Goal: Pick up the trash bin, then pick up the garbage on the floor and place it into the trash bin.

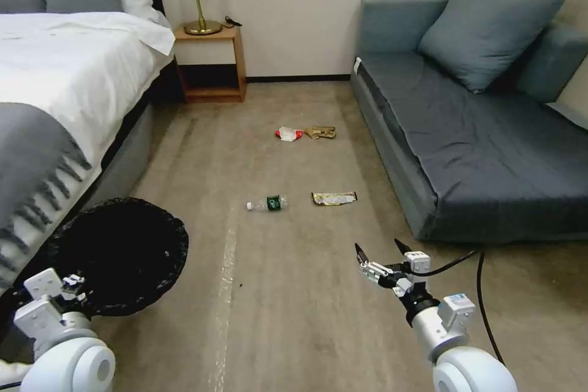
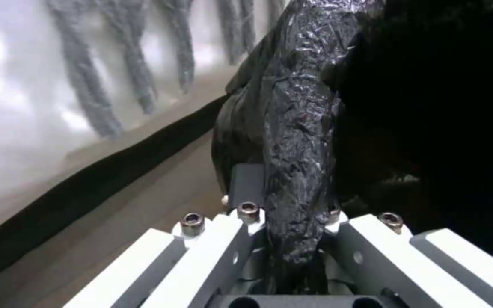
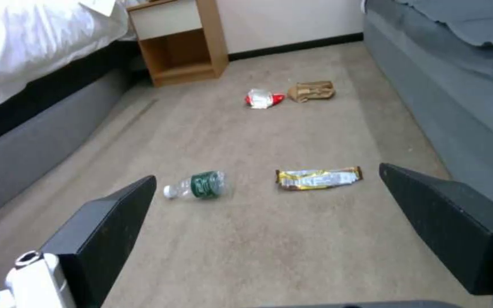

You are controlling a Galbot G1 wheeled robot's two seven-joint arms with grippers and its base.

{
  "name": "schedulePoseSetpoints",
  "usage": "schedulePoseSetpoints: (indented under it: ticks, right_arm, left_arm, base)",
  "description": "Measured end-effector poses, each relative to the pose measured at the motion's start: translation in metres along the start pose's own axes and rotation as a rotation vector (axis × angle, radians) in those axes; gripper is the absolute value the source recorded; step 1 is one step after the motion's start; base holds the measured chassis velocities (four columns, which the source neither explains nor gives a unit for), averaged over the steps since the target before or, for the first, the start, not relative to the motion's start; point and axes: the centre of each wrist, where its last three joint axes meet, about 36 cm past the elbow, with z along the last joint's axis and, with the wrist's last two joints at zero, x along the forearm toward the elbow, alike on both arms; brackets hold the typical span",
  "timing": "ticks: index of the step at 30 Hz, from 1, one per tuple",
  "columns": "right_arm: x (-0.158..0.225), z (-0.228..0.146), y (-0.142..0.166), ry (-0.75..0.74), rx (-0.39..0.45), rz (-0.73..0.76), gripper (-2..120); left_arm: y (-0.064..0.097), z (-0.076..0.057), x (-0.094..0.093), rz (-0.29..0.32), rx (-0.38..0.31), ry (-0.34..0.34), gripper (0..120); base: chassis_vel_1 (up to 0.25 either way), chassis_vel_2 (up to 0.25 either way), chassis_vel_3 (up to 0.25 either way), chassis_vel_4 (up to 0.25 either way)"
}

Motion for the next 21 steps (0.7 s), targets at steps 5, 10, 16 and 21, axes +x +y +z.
schedulePoseSetpoints:
  ticks: [5,10,16,21]
  right_arm:
    - [-0.003,0.002,-0.001,0.003,-0.001,0.001,100]
    - [-0.008,0.004,-0.002,0.004,0.001,0.002,100]
    - [-0.013,0.007,-0.005,0.008,0.001,0.007,100]
    - [-0.017,0.009,-0.004,0.009,0.0,0.005,100]
  left_arm:
    - [-0.001,0.002,-0.006,-0.006,0.01,-0.004,3]
    - [-0.003,0.001,-0.011,-0.016,0.024,-0.003,3]
    - [-0.005,-0.002,-0.011,-0.009,0.025,-0.002,3]
    - [-0.007,-0.003,-0.013,-0.009,0.028,-0.002,3]
  base:
    - [-0.124,0.127,0.118,-0.125]
    - [-0.155,0.154,0.148,-0.144]
    - [-0.146,0.15,0.144,-0.156]
    - [-0.167,0.171,0.158,-0.16]
